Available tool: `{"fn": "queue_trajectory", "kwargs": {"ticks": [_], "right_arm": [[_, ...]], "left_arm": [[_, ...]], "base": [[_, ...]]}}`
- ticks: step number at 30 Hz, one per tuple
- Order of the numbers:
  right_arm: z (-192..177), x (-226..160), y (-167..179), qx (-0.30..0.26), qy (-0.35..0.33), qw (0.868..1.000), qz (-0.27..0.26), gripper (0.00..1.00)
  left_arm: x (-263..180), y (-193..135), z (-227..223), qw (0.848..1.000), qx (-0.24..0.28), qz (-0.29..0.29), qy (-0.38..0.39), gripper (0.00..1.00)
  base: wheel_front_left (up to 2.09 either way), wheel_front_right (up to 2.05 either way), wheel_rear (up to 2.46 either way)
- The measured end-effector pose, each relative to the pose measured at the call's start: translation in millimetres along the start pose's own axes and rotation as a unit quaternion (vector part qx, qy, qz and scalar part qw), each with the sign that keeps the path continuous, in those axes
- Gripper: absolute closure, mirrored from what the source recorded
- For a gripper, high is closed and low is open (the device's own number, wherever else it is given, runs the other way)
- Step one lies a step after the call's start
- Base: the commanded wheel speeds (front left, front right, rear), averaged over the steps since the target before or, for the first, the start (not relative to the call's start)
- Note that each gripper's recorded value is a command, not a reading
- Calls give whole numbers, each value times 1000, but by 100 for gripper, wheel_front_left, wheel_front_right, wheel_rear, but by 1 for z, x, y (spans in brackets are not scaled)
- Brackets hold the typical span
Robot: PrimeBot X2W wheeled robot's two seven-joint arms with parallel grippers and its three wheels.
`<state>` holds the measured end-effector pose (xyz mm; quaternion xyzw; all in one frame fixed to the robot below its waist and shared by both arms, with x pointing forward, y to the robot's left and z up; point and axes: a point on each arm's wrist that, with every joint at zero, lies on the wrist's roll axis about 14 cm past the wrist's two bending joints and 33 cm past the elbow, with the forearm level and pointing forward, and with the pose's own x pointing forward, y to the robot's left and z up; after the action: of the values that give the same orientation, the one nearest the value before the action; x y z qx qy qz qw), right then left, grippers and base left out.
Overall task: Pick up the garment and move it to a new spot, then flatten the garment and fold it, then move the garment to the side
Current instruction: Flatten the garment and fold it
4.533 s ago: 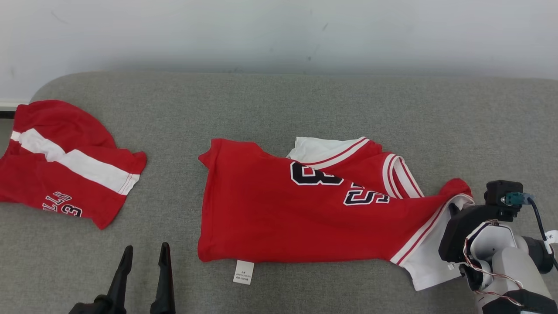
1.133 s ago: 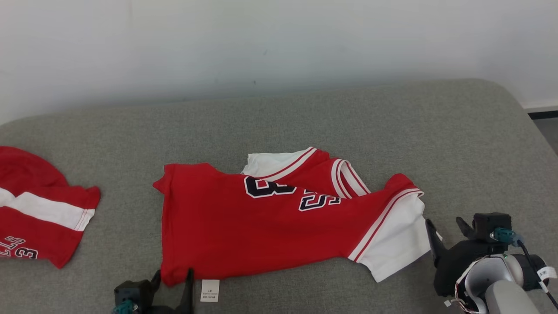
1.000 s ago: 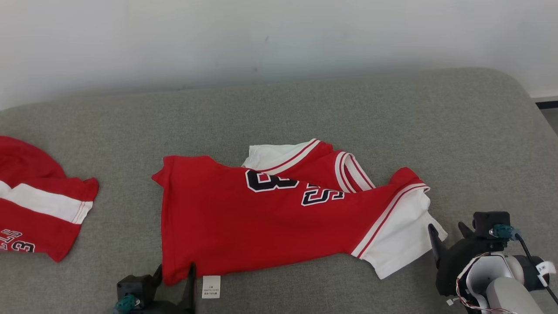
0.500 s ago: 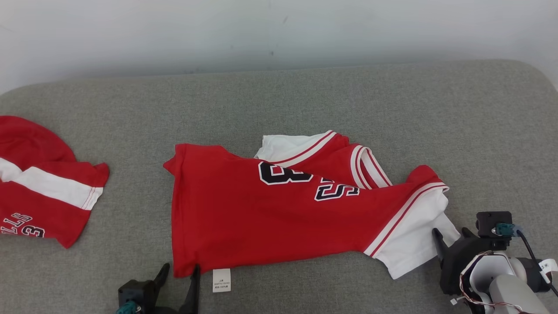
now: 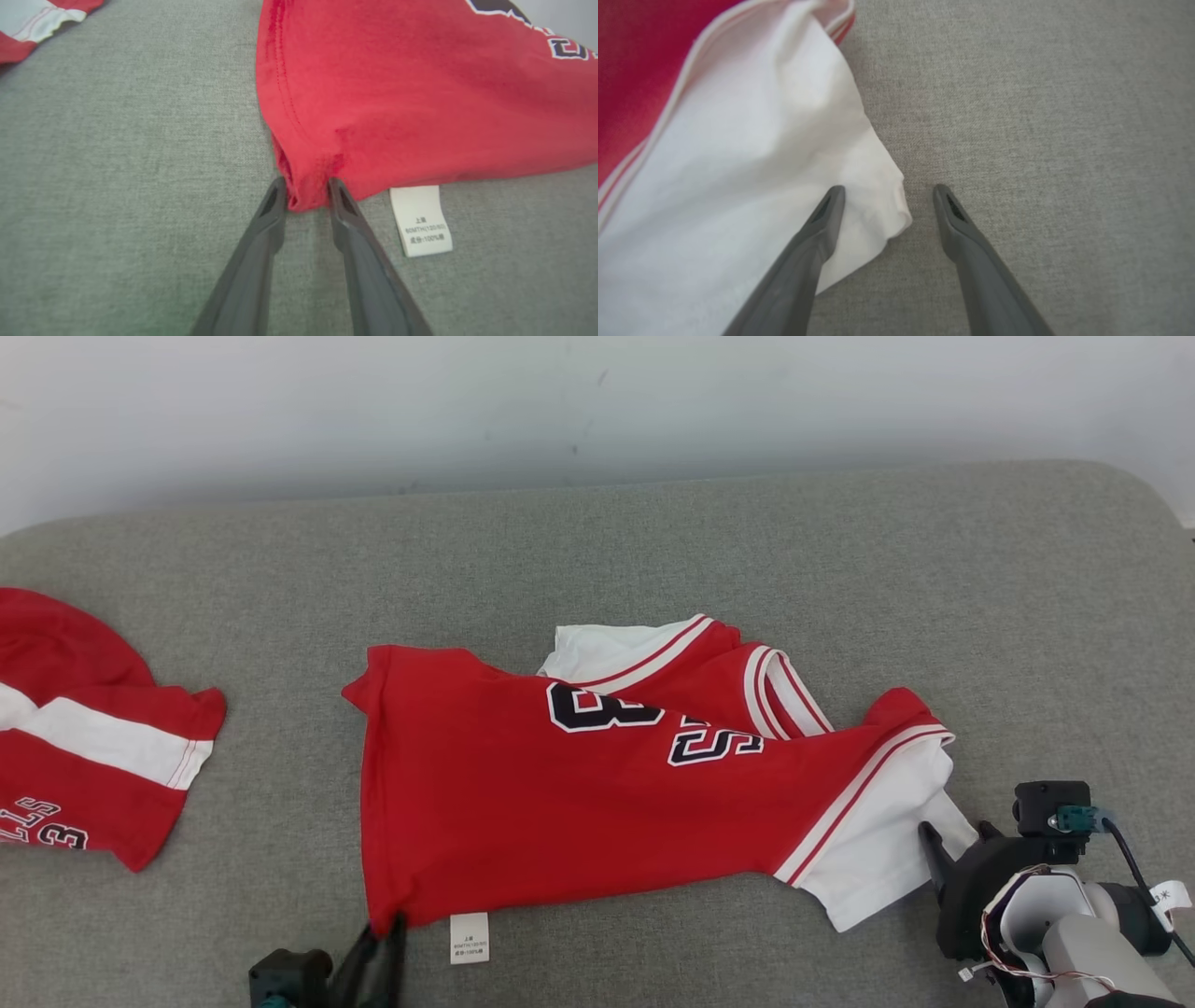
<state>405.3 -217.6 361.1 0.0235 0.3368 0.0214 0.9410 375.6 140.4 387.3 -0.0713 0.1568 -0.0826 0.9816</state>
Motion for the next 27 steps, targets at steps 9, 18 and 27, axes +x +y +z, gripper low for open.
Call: {"fn": "queue_trajectory", "kwargs": {"ticks": [9,18,27], "right_arm": [[1,-3,6,14,0,1000,11,100],[46,-20,9,33,-103,994,26,100],[134,-67,10,76,-243,965,65,100]], "left_arm": [[-2,-4,7,1000,-6,-4,-11,100],[-1,-11,49,995,-60,-10,-80,100],[12,-34,120,983,-113,-65,-130,100]], "base": [[0,0,0],[0,0,0],[0,0,0]]}}
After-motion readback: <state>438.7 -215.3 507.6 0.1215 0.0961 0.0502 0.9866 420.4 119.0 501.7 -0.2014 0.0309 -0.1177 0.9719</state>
